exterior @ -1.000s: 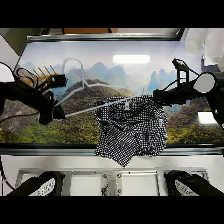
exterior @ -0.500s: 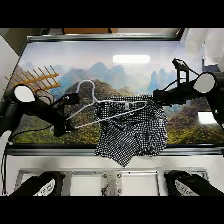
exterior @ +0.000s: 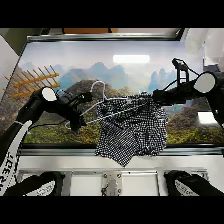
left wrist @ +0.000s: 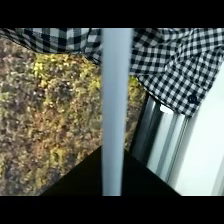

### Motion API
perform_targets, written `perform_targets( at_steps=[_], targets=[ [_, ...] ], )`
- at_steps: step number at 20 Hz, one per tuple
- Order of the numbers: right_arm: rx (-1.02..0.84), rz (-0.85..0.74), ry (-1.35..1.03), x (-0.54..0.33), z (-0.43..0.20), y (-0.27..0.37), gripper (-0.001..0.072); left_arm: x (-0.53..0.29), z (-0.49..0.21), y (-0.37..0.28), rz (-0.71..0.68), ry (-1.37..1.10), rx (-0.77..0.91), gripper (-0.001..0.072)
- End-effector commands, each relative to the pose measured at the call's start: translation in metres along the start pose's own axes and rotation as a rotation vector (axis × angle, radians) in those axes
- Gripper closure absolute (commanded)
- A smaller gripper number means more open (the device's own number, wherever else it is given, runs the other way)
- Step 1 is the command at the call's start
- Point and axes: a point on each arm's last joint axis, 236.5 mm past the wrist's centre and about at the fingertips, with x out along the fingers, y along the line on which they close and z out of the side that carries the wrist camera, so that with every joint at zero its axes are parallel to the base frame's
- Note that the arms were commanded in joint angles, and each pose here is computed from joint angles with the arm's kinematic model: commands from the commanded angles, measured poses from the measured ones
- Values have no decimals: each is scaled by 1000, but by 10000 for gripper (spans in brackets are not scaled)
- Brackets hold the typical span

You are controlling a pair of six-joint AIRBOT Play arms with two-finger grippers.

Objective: Fold the clothes and pants, and hang the long-sleeved shirts on hangers.

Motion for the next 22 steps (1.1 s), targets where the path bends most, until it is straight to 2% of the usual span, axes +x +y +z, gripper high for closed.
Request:
perform_targets(
  at_steps=[1,4,11,22],
  targets=[
    [-79,10,-10,-5,3,2,689,12,5,-1,-18,5,13,693],
    [-114,-2,-45,-32,16,7,689,23,18,-11,-21,11,91,693],
    [-197,8,32,-51,-5,28,690,22,52,-11,-1,-109,84,693],
    [-476,190,-68,-42,-29,151,690,19,64,-22,-20,-113,127,693]
  ],
)
